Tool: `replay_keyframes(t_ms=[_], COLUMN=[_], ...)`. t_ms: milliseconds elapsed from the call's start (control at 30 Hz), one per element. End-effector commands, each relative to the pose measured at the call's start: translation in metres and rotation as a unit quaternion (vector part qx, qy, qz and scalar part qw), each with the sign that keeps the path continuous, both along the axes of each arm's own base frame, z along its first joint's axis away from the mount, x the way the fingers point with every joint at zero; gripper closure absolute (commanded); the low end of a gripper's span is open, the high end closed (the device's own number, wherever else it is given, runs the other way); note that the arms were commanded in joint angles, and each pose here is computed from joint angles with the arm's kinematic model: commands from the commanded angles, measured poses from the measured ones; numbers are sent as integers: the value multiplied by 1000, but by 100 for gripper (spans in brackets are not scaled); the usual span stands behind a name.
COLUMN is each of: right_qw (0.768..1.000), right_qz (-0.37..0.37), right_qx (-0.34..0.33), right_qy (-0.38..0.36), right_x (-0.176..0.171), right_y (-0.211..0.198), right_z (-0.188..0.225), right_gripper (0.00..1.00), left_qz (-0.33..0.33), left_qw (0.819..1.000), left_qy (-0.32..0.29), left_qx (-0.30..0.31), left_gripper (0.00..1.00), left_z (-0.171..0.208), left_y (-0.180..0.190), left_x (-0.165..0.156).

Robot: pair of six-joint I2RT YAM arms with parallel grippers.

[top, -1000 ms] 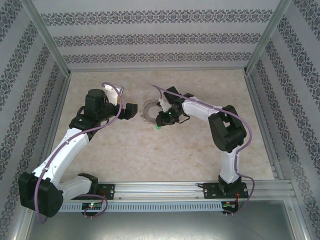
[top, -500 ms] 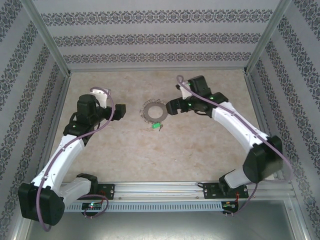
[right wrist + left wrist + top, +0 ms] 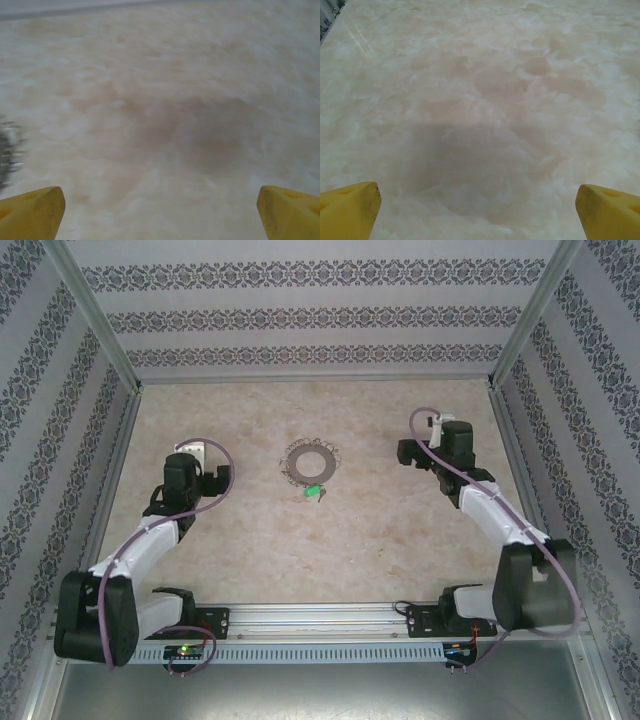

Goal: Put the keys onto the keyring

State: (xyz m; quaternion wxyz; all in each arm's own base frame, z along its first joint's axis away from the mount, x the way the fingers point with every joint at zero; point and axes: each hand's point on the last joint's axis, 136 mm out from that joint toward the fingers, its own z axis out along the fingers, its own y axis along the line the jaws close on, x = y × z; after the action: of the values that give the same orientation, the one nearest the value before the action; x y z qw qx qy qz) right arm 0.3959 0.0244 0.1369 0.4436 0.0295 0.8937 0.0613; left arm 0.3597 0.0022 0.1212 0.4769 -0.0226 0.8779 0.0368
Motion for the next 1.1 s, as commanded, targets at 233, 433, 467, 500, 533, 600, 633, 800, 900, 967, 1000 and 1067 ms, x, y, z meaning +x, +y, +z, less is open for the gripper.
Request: replay_keyframes(t_ms=[233,433,467,500,533,600,633,800,900,967,1000,1067], right_qw=[995,993,994,994,994,994,994,991,981,987,987,984], right_qz=[-6,-22,-16,-9,1,0,-2,-7,-5,-16,-16,-18], right_qx=[-17,-3,-10,-14,-18,-20,-21,-32,-34,-39,-43,-47], right_qy=[-94,-117,-105,-104,-104,-106,-107,-127,-192,-158,-156,-171], right_x=[13,13,13,15,17,17,15,9,2,0,2,2], right_y=[-28,-35,-33,-29,-24,-24,-24,-24,-20,-26,-24,-24], right_z=[-8,-25,-27,-29,-30,-28,-30,-29,-28,-34,-34,-31], right_gripper=[2,2,2,2,2,2,2,2,2,2,2,2], left_qz=[37,45,42,41,35,13,5,-33,-30,-30,-30,-30], left_qw=[998,996,996,996,996,996,996,995,995,995,995,994], left_qy=[-55,-81,-82,-84,-86,-84,-88,-91,-97,-95,-97,-100], left_qx=[17,-7,-9,-11,-10,-13,-16,-21,-19,-19,-19,-18], left_gripper=[0,0,0,0,0,0,0,0,0,0,0,0], left_z=[-10,-19,-21,-24,-25,-28,-29,-36,-37,-37,-37,-36], left_y=[23,30,29,28,27,20,17,5,6,6,6,6], left_x=[35,40,42,43,45,47,45,42,42,42,42,42])
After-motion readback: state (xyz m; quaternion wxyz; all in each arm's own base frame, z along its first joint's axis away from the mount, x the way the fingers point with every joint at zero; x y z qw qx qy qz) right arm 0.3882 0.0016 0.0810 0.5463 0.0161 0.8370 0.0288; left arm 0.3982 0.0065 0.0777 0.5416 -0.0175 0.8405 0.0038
